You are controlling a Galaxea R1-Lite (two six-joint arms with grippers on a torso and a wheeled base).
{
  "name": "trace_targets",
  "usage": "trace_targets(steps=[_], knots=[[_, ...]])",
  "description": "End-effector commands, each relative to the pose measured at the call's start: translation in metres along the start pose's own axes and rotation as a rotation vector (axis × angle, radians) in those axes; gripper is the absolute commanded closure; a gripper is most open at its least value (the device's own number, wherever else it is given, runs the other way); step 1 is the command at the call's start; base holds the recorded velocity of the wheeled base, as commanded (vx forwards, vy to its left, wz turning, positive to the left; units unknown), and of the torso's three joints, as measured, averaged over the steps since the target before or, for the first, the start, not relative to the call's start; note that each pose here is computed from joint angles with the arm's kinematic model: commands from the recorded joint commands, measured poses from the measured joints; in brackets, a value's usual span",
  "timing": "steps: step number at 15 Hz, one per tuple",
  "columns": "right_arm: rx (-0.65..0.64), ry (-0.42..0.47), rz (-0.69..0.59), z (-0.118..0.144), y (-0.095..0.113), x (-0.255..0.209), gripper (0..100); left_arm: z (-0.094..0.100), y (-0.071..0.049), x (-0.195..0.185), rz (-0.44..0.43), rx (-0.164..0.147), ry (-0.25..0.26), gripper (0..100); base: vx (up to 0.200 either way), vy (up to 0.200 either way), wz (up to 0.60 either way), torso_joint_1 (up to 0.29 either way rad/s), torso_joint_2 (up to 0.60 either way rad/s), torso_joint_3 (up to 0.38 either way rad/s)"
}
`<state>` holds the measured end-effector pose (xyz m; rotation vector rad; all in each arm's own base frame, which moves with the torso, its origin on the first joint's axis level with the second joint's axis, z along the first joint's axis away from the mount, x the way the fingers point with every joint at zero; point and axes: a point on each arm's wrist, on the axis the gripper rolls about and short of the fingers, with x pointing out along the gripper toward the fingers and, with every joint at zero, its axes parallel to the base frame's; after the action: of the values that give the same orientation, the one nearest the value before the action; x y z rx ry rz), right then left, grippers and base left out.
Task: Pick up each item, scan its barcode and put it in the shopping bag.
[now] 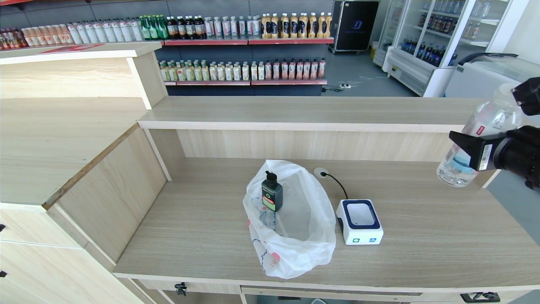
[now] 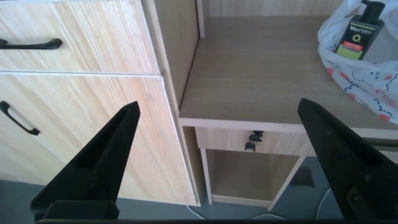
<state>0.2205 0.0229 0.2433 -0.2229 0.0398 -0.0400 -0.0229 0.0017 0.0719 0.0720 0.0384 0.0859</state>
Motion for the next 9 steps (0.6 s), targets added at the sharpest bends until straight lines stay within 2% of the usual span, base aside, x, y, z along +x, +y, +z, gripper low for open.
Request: trace_targets(steps=[1,6,8,9], knots=[[0.001,-0.027,0.049,0.005,0.01,-0.004,100,0.0,0.0,0.0,0.0,0.0,0.0,0,0.0,0.0,0.6,0.007,0.01,0.002],[0.008,-0.057,0.1,0.011,0.018,-0.007,100,0.0,0.0,0.0,0.002,0.0,0.0,0,0.0,0.0,0.6,0.005,0.0,0.004],[0.011,-0.059,0.163,0.009,0.021,-0.008,100,0.0,0.0,0.0,0.0,0.0,0.0,0,0.0,0.0,0.0,0.0,0.0,0.0],[0.015,-0.053,0.234,0.004,0.024,-0.005,100,0.0,0.0,0.0,0.002,0.0,0.0,0,0.0,0.0,0.0,0.0,0.0,0.0]])
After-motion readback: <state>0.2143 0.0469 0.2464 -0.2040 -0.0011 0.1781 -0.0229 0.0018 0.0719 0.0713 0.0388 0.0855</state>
